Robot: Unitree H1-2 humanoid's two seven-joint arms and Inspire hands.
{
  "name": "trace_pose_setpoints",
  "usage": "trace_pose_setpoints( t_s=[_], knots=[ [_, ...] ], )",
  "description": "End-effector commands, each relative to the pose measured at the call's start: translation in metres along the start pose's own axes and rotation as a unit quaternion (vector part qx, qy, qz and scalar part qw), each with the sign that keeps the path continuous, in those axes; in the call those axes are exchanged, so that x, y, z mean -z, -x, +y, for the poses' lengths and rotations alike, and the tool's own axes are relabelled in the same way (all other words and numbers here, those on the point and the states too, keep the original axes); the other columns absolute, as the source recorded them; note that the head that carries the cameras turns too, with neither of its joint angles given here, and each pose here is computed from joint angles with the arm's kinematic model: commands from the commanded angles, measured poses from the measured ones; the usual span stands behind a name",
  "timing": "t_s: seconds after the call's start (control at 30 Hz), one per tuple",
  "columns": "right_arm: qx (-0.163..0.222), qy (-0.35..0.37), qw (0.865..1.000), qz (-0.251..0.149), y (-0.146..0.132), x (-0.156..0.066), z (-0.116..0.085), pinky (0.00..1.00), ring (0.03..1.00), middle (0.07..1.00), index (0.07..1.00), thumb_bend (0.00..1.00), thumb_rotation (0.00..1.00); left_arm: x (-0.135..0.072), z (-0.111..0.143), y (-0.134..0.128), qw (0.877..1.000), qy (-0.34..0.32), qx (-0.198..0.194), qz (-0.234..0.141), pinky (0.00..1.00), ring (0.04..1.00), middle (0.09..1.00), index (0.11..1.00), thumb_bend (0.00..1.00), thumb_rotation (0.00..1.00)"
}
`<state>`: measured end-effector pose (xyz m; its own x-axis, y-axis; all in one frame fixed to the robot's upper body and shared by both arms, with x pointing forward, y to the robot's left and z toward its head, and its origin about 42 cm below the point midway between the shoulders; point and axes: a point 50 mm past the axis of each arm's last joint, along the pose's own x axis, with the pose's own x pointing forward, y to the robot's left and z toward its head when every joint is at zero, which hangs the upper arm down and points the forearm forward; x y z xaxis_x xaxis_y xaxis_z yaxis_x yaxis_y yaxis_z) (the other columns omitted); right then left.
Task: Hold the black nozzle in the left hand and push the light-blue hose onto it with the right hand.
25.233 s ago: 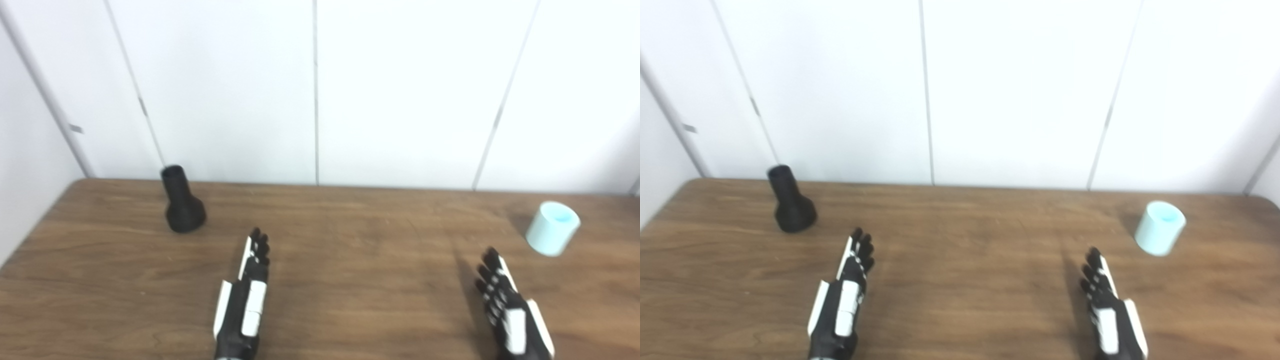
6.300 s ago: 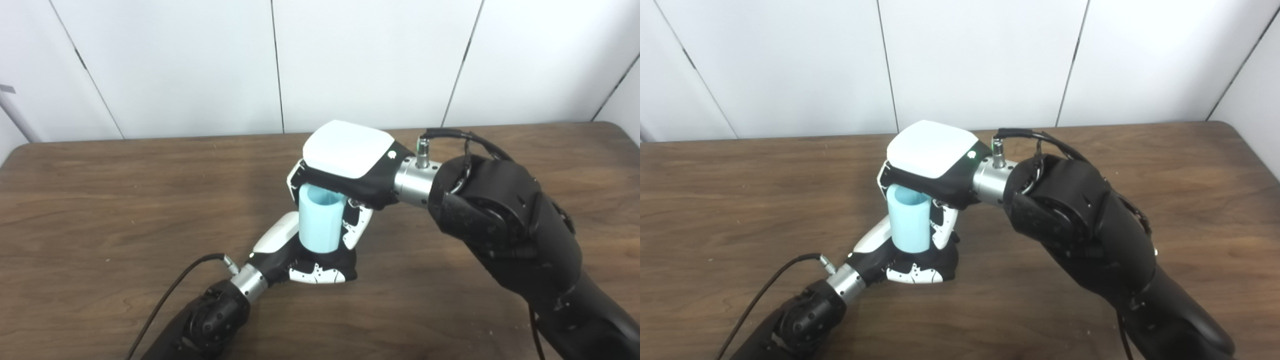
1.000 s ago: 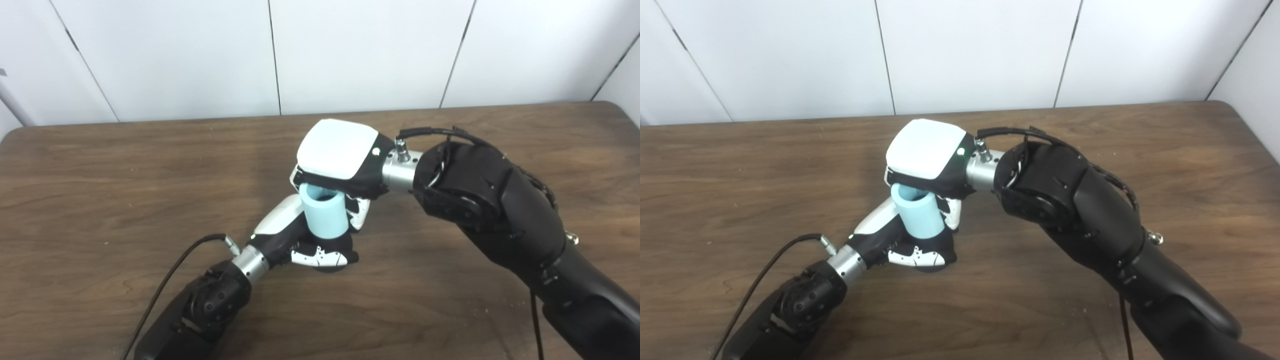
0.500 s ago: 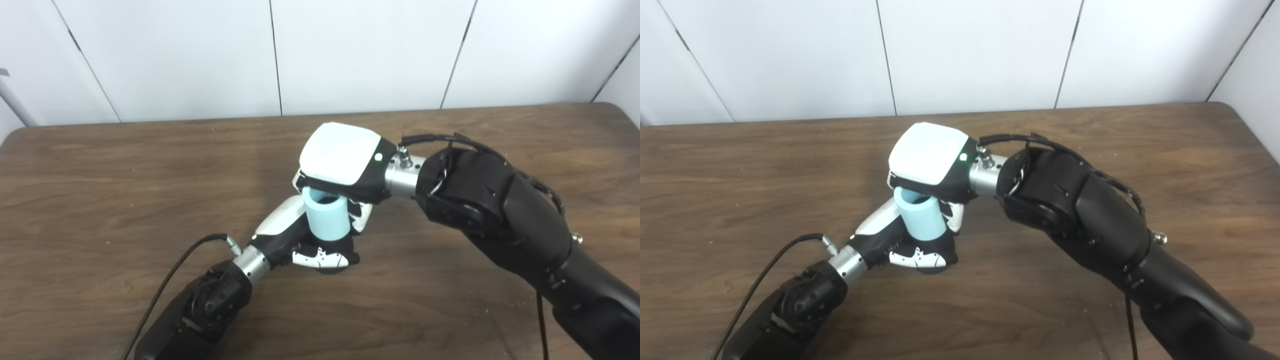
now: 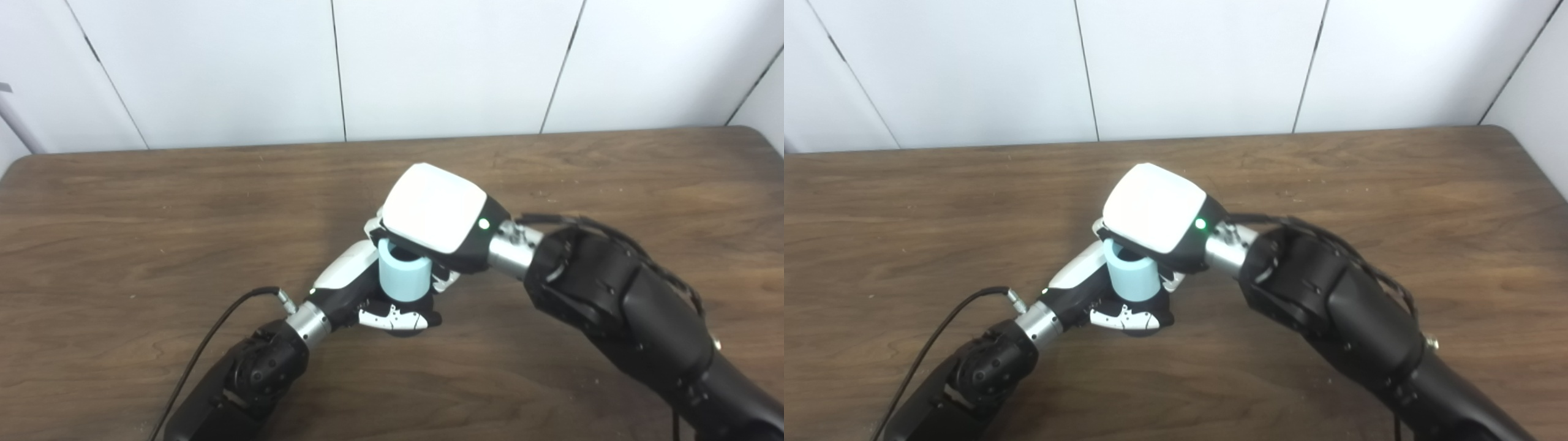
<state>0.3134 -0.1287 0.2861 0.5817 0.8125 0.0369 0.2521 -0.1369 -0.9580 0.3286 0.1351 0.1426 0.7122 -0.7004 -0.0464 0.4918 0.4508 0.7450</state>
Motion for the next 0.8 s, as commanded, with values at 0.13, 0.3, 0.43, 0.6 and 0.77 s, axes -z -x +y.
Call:
trace_pose_setpoints(
  t_s=[0.13,0.3,0.43,0.6,0.77],
  knots=[
    [-0.066,-0.008,0.997,-0.048,0.004,-0.014,0.023,0.34,0.418,0.450,0.513,0.53,0.00,0.025,-0.047,0.022,0.988,0.009,0.124,0.087,0.79,0.774,0.723,0.580,0.44,0.51],
    [-0.057,-0.027,0.997,-0.049,0.001,-0.010,0.021,0.31,0.392,0.445,0.515,0.53,0.00,0.025,-0.046,0.022,0.988,0.011,0.125,0.088,0.76,0.759,0.693,0.558,0.44,0.50],
    [-0.051,-0.033,0.997,-0.049,-0.001,-0.007,0.019,0.26,0.331,0.466,0.495,0.53,0.00,0.025,-0.047,0.022,0.988,0.015,0.125,0.088,0.78,0.759,0.693,0.586,0.44,0.49],
    [-0.052,-0.046,0.997,-0.031,-0.006,0.003,0.003,0.27,0.390,0.563,0.752,0.97,0.53,0.026,-0.048,0.021,0.988,0.023,0.124,0.095,0.82,0.783,0.723,0.626,0.43,0.50],
    [-0.058,-0.186,0.981,-0.001,-0.012,0.022,-0.035,0.85,0.850,0.918,0.939,1.00,0.73,0.025,-0.049,0.021,0.987,0.020,0.127,0.095,0.88,0.803,0.743,0.641,0.43,0.41]
  ],
)
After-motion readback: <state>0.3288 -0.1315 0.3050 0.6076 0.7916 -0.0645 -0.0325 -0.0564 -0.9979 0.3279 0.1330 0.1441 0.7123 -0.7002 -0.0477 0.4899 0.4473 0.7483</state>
